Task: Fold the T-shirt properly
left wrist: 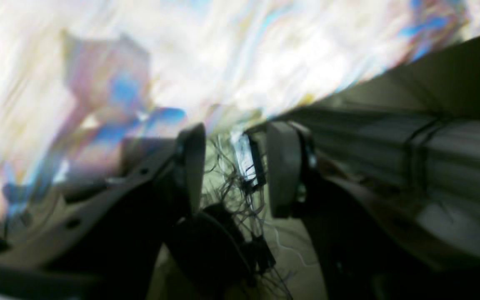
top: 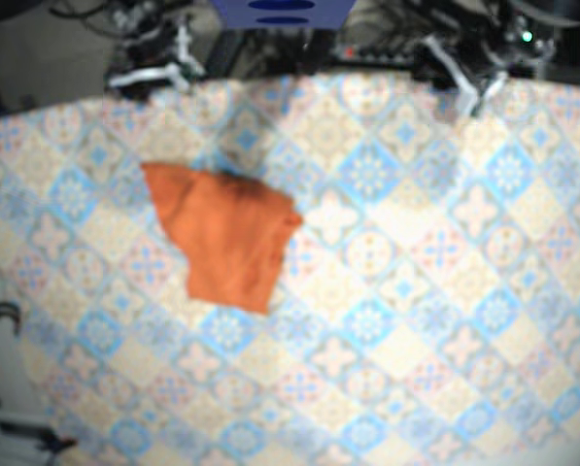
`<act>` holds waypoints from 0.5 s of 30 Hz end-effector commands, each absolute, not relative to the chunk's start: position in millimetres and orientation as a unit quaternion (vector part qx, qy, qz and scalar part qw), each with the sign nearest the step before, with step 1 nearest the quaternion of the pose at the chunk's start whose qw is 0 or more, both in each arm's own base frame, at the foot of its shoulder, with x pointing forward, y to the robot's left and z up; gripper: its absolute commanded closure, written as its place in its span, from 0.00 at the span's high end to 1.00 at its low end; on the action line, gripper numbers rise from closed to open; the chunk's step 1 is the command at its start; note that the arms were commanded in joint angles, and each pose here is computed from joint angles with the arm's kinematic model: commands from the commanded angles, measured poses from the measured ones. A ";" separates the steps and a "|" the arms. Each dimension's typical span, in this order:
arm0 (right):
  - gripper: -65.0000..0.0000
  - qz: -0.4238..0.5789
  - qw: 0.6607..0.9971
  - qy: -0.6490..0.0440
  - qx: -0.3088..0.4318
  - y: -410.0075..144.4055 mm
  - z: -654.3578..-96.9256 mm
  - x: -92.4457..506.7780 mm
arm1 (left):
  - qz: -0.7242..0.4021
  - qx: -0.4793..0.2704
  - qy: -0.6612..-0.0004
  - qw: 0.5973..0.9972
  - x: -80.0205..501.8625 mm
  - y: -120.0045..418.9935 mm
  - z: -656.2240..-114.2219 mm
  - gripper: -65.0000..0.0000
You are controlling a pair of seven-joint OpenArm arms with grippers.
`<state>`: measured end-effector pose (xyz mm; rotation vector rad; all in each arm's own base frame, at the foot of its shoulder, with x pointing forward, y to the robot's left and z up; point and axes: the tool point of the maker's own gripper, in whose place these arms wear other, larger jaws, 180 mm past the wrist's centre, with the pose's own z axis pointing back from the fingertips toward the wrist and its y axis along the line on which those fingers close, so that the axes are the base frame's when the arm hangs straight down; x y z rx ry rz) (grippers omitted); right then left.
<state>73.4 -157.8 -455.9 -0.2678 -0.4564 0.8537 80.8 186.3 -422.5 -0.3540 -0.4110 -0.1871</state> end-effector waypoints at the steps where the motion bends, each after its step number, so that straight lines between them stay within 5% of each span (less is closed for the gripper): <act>1: 0.69 0.407 0.877 -0.217 -0.132 -163.6 -449.6 62.8 | -0.084 -0.169 -0.212 0.959 73.4 194.8 -415.8 0.35; 8: 0.69 0.397 0.906 -0.083 -0.123 -205.7 -451.0 -52.7 | -0.033 -0.120 -0.159 0.979 -12.3 239.7 -423.8 0.35; 15: 0.69 0.245 0.968 0.030 -0.035 -224.0 -488.3 -163.0 | 0.001 -0.051 -0.068 0.996 -130.2 283.1 -515.5 0.35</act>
